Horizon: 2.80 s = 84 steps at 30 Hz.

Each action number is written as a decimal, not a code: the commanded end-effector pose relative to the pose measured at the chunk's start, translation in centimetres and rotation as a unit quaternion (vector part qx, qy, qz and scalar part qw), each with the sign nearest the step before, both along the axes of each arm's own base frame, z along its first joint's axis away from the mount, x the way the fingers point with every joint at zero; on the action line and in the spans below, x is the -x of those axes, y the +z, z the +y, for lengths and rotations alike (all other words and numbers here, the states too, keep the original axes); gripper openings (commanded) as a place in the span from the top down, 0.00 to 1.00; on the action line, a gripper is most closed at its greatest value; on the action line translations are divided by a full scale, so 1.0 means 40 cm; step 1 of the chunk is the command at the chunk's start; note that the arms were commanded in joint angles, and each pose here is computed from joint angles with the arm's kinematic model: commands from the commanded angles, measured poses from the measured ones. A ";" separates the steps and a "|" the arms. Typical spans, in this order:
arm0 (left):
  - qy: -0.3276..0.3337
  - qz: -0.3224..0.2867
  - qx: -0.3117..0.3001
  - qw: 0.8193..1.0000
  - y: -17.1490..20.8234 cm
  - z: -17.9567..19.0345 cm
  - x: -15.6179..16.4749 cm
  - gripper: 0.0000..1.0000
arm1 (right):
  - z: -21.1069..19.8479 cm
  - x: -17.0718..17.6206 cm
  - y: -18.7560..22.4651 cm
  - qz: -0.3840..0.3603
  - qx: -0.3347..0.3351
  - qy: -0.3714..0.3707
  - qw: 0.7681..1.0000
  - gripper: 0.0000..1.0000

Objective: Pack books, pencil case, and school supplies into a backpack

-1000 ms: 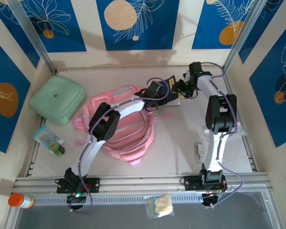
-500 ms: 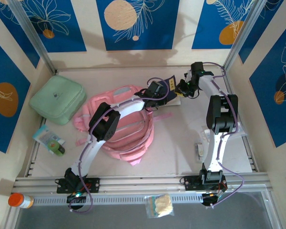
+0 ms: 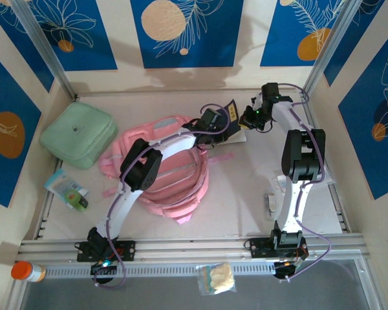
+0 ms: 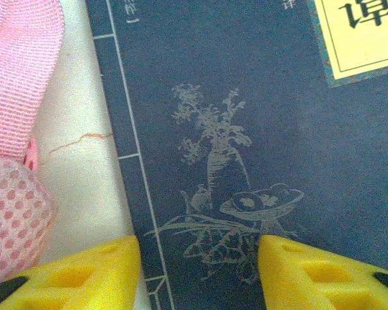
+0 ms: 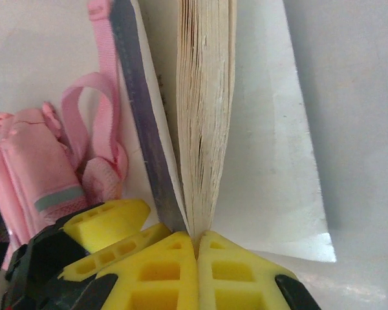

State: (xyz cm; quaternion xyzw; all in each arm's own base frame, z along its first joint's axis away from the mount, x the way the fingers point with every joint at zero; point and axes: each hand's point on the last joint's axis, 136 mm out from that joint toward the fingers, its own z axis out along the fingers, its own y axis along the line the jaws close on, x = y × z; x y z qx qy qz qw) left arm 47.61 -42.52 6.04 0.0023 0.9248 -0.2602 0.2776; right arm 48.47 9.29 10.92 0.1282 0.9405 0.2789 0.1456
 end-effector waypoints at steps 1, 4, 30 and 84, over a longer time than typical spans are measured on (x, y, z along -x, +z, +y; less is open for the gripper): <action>-0.005 -0.027 0.025 0.999 0.167 0.032 -0.001 0.45 | 0.006 0.013 0.141 -0.050 -0.031 -0.005 0.998 1.00; -0.005 -0.046 0.041 0.998 0.247 0.060 0.023 0.40 | 0.006 0.039 0.195 -0.070 -0.038 -0.012 0.997 1.00; 0.115 0.013 0.416 0.902 0.456 0.368 0.348 0.07 | 0.337 0.456 0.459 -0.158 -0.224 0.149 0.950 1.00; 0.020 -0.104 0.359 0.927 0.610 0.327 0.444 1.00 | 0.383 0.634 0.441 -0.123 -0.324 0.221 0.912 0.47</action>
